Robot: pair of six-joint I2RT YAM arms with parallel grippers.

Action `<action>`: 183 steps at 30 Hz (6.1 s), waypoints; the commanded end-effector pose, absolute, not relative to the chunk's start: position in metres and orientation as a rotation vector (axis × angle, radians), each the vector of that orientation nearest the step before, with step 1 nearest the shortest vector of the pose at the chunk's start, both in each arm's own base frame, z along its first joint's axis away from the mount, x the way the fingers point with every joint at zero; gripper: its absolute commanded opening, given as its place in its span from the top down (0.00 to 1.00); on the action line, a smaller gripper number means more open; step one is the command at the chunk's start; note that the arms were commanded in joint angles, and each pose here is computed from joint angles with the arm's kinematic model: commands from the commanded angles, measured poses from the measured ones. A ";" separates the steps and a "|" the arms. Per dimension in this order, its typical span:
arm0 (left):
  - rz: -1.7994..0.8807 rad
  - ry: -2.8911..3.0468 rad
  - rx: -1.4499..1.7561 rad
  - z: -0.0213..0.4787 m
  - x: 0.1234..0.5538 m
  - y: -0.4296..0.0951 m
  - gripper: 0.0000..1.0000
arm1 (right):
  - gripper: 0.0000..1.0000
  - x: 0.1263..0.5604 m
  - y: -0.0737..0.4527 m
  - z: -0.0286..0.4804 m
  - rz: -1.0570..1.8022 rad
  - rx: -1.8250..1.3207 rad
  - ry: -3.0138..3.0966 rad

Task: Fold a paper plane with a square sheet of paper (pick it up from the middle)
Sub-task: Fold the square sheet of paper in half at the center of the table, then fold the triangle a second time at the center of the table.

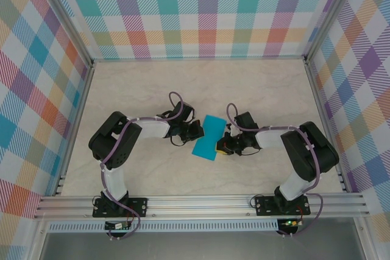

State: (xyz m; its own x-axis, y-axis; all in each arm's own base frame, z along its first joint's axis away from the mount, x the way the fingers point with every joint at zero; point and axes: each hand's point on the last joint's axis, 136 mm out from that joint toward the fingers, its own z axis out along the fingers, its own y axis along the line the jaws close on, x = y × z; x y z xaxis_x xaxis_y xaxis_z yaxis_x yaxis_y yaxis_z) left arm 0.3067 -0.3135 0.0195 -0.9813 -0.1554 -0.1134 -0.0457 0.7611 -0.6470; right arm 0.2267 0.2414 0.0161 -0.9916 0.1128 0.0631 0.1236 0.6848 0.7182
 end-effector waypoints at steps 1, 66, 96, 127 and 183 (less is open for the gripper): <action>-0.798 3.001 -0.205 -0.023 0.270 -0.284 1.00 | 1.00 0.225 0.244 0.032 -1.241 -0.156 -2.896; -1.049 2.804 -0.348 0.048 0.293 -0.280 0.55 | 0.72 0.233 0.249 0.043 -1.027 -0.180 -3.025; -1.105 2.856 -0.321 0.035 0.294 -0.294 0.54 | 0.75 0.213 0.224 -0.005 -0.829 -0.261 -3.000; -1.190 2.801 -0.337 0.050 0.290 -0.298 0.66 | 0.74 0.214 0.225 -0.008 -0.837 -0.279 -2.993; -1.079 2.862 -0.152 0.074 0.283 -0.297 1.00 | 0.15 0.227 0.163 0.086 -0.641 -0.636 -3.295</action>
